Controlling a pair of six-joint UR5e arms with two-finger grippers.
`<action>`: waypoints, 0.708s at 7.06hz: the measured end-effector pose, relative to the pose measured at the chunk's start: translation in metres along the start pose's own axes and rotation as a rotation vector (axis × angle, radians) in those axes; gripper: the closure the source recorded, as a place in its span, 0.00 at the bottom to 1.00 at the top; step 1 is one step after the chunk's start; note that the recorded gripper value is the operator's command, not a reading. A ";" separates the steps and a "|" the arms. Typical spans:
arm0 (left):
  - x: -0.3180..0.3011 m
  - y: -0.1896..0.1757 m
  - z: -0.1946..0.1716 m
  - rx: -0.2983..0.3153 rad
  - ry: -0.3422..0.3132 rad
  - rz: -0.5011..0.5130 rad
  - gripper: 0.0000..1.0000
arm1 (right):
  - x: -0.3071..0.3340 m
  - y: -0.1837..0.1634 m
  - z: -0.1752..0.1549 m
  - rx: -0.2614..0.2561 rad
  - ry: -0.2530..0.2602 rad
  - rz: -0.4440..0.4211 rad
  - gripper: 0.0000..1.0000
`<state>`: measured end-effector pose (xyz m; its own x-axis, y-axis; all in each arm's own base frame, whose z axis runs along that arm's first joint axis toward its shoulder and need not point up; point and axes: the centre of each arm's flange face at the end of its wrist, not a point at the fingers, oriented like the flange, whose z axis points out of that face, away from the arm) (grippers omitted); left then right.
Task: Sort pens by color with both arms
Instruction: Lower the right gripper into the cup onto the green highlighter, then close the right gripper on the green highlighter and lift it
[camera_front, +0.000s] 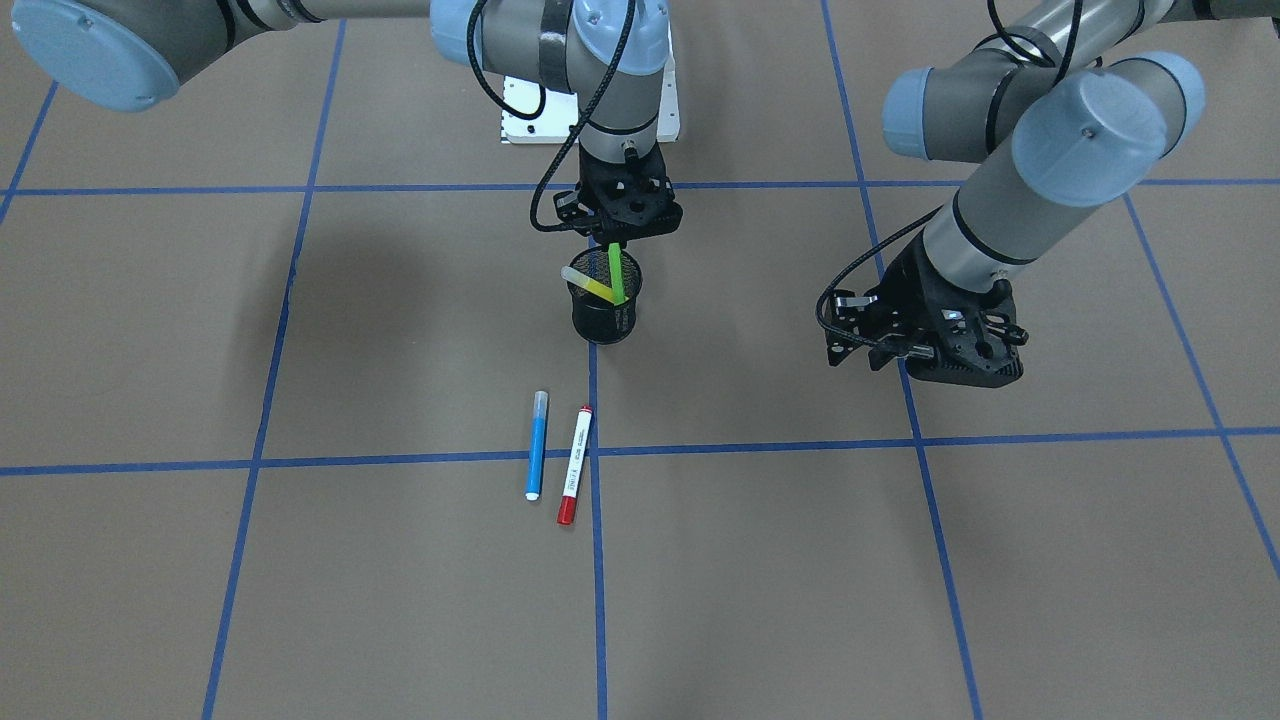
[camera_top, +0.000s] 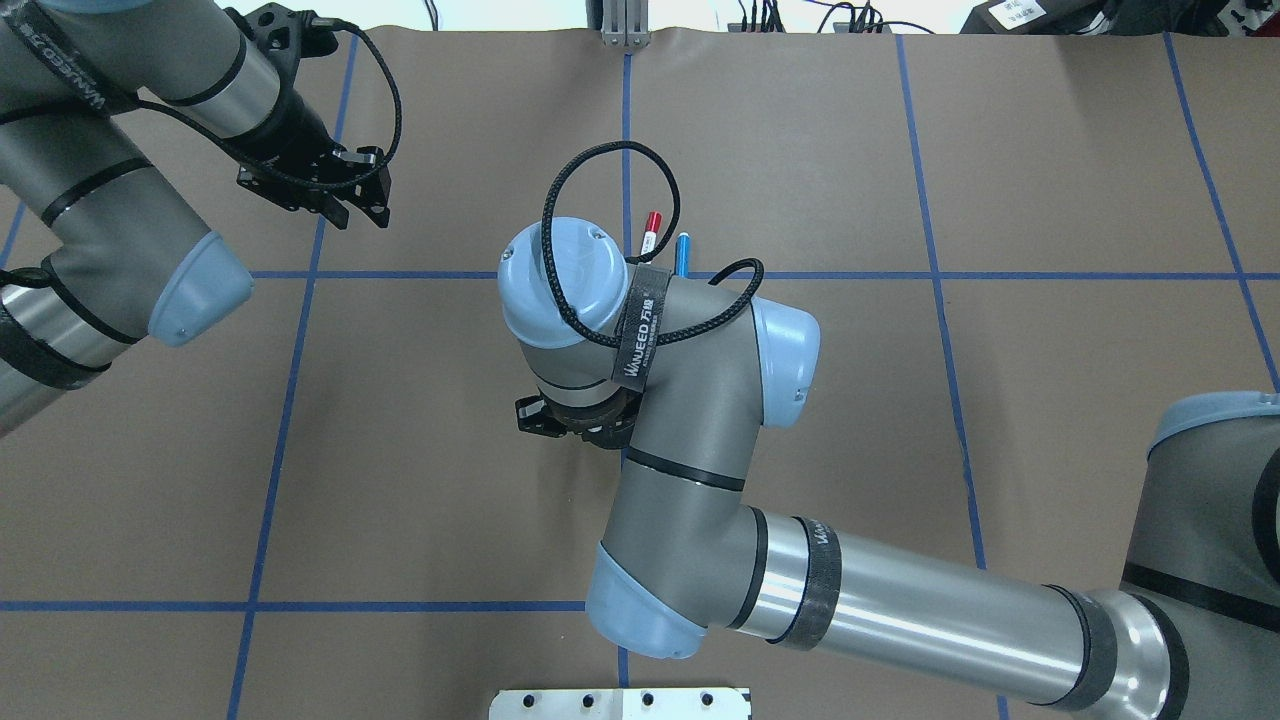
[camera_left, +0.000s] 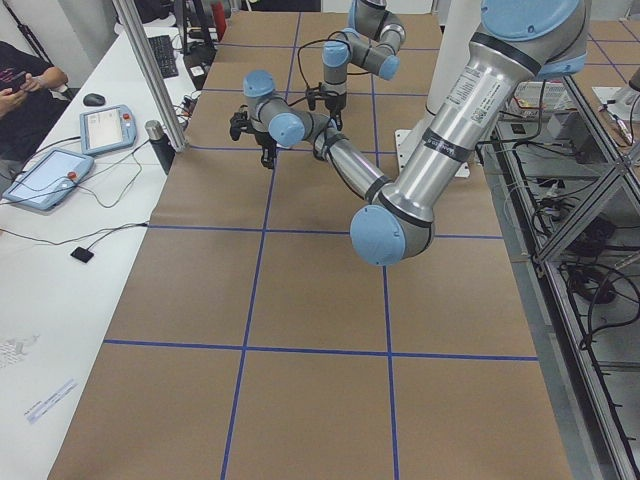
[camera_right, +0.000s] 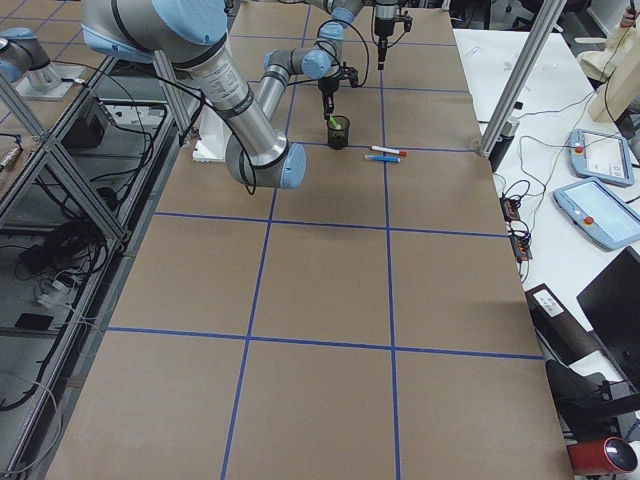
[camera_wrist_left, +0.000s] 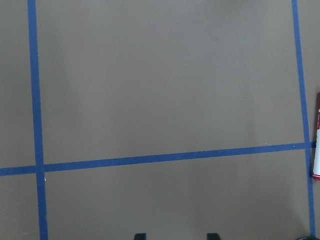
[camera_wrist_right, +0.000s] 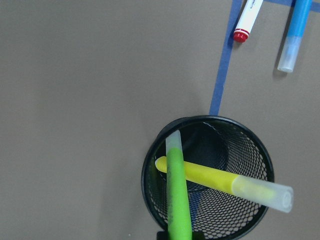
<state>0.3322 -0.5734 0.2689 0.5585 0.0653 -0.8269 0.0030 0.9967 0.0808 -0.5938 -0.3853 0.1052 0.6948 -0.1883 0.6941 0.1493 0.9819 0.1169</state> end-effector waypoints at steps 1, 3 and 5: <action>0.000 0.000 0.000 -0.001 0.000 0.001 0.49 | 0.003 -0.003 -0.010 0.000 -0.017 0.005 0.89; 0.001 0.000 0.000 -0.001 0.001 0.002 0.49 | 0.017 -0.012 -0.044 0.001 -0.056 0.025 0.89; 0.003 0.000 0.001 0.000 0.001 0.002 0.49 | 0.032 -0.006 -0.083 0.000 -0.056 0.047 0.89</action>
<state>0.3343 -0.5729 0.2672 0.5578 0.0673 -0.8272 0.0016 0.9966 0.0821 -0.5144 -0.3988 0.0677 0.6605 -0.1407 0.7375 0.1172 0.9896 0.0838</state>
